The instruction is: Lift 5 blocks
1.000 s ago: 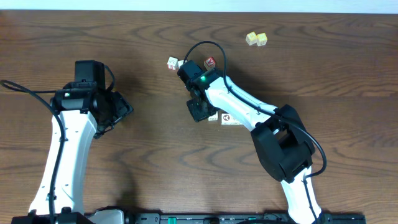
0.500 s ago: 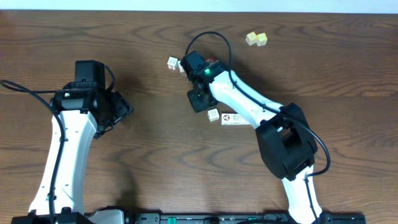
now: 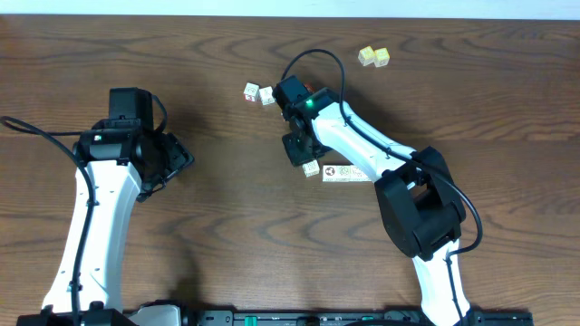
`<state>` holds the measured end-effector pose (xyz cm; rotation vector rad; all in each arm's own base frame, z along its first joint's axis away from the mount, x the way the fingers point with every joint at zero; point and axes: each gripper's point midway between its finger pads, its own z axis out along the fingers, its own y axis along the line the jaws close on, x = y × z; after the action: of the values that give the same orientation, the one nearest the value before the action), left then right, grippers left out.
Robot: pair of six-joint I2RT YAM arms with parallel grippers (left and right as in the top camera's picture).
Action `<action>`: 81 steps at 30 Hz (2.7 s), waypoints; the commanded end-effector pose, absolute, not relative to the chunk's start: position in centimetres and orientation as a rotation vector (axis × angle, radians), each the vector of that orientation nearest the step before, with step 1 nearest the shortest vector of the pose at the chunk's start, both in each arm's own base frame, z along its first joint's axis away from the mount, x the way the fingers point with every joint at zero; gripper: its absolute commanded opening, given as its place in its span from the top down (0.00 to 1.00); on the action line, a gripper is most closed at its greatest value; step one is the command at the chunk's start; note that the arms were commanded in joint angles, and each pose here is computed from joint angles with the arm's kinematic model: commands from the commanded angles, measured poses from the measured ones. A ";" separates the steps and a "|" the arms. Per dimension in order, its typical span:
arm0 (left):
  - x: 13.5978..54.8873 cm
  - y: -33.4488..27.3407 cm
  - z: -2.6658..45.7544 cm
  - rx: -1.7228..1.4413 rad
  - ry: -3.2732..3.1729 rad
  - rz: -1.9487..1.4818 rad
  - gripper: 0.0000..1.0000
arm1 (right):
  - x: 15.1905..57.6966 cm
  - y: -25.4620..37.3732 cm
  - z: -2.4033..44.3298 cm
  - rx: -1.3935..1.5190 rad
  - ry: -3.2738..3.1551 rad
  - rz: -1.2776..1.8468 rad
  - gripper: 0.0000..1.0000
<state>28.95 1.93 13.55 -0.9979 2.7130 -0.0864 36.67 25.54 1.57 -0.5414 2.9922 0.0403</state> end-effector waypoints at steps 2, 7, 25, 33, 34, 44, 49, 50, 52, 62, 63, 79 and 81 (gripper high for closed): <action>29.3 2.2 14.4 -0.988 2.689 -0.087 0.22 | 36.0 25.1 1.1 -0.532 3.021 0.013 0.99; 29.3 2.2 14.4 -0.988 2.689 -0.087 0.22 | 35.6 24.8 1.0 -0.537 3.041 -0.003 0.99; 29.3 2.2 14.4 -0.988 2.689 -0.087 0.22 | 36.4 25.2 3.2 -0.505 3.031 0.011 0.99; 29.3 2.2 14.4 -0.988 2.689 -0.087 0.22 | 32.9 26.5 4.3 -0.674 3.147 0.203 0.99; 29.3 2.2 14.4 -0.988 2.689 -0.087 0.22 | 32.6 26.4 4.2 -0.681 3.156 0.196 0.99; 29.3 2.2 14.4 -0.988 2.689 -0.087 0.22 | 31.5 28.2 2.7 -0.766 3.117 0.205 0.99; 29.3 2.2 14.4 -0.988 2.689 -0.087 0.22 | 32.4 27.2 1.6 -0.615 3.107 0.078 0.99; 29.3 2.2 14.4 -0.988 2.689 -0.087 0.22 | 32.6 27.0 1.5 -0.596 3.104 0.059 0.99; 29.3 2.2 14.4 -0.988 2.689 -0.087 0.22 | 32.7 26.8 1.3 -0.581 3.103 0.048 0.99; 29.3 2.2 14.4 -0.988 2.689 -0.087 0.22 | 33.3 26.3 1.1 -0.513 3.088 0.001 0.99; 29.3 2.2 14.4 -0.988 2.689 -0.087 0.22 | 33.4 26.3 1.1 -0.507 3.083 -0.001 0.99; 29.3 2.2 14.4 -0.988 2.689 -0.087 0.22 | 34.4 26.0 1.1 -0.466 3.051 -0.038 0.99; 29.3 2.2 14.4 -0.988 2.689 -0.087 0.22 | 34.4 26.0 1.1 -0.465 3.050 -0.041 0.99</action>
<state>28.95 1.93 13.55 -0.9979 2.7130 -0.0864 34.31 26.35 1.46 -0.4860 3.0532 0.0007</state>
